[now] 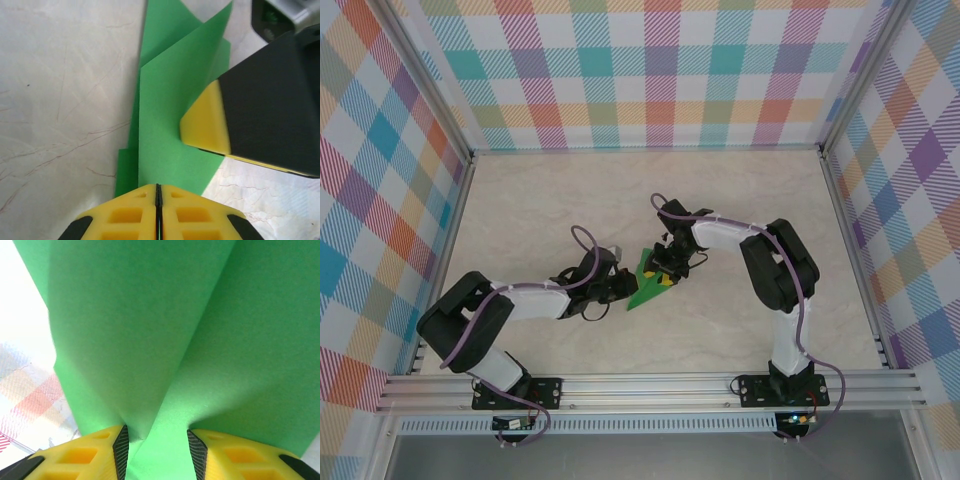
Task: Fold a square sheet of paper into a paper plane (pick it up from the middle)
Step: Fourth fold the wing at the center of the table.
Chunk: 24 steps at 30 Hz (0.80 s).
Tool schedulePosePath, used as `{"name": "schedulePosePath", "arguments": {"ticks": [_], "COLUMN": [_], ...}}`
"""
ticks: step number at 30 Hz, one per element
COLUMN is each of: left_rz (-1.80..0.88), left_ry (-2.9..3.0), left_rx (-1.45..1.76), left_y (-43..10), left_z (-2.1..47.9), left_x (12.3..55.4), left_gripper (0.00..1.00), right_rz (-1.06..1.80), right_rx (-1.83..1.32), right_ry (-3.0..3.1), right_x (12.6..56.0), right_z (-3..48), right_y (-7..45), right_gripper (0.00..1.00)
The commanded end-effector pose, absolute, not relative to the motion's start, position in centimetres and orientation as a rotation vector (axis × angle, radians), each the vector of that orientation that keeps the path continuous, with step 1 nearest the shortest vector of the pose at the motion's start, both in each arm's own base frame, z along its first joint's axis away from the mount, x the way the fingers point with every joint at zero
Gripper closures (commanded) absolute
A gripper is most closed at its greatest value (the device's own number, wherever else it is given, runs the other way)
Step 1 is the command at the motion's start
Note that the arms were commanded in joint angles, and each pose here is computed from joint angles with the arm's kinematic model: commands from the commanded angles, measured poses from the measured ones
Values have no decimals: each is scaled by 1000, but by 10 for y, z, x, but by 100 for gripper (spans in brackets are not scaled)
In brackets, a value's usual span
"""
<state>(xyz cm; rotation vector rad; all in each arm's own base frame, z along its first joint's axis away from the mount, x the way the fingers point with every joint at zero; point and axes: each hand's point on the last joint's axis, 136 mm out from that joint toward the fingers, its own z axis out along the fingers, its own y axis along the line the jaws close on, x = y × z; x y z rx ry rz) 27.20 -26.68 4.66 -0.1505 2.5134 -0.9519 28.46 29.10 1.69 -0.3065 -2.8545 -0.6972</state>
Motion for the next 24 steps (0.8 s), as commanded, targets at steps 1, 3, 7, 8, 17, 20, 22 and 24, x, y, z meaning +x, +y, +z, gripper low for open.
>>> {"name": "schedulePosePath", "arguments": {"ticks": [1,3,7,8,17,20,22,24], "left_rz": [-982,-995,-1025,-1038,-1021,-967,-940,-932], "left_ry": [2442,2441,2450,2450,2494,2518,2525,2527], "left_rx": [-169,-164,-165,-164,-169,-181,-187,-191], "left_y": [-268,-271,-277,-279,-282,-277,-275,-274], "left_z": [70,71,67,66,52,45,42,41], "left_x": [284,285,286,286,288,288,289,290], "left_gripper": [90,90,90,90,90,91,92,92], "right_rz": [-264,-262,-255,-255,-243,-233,-220,-210], "right_rx": [-416,-416,-423,-424,-429,-430,-435,-437], "right_ry": [-2843,-2840,-2834,-2836,-2828,-2828,-2827,-2829], "right_x": [259,258,257,257,256,255,254,254], "right_z": [-37,-37,-38,-38,-40,-40,-41,-41], "right_y": [236,236,235,235,234,233,231,229], "right_gripper": [59,59,59,59,59,59,59,61]}}
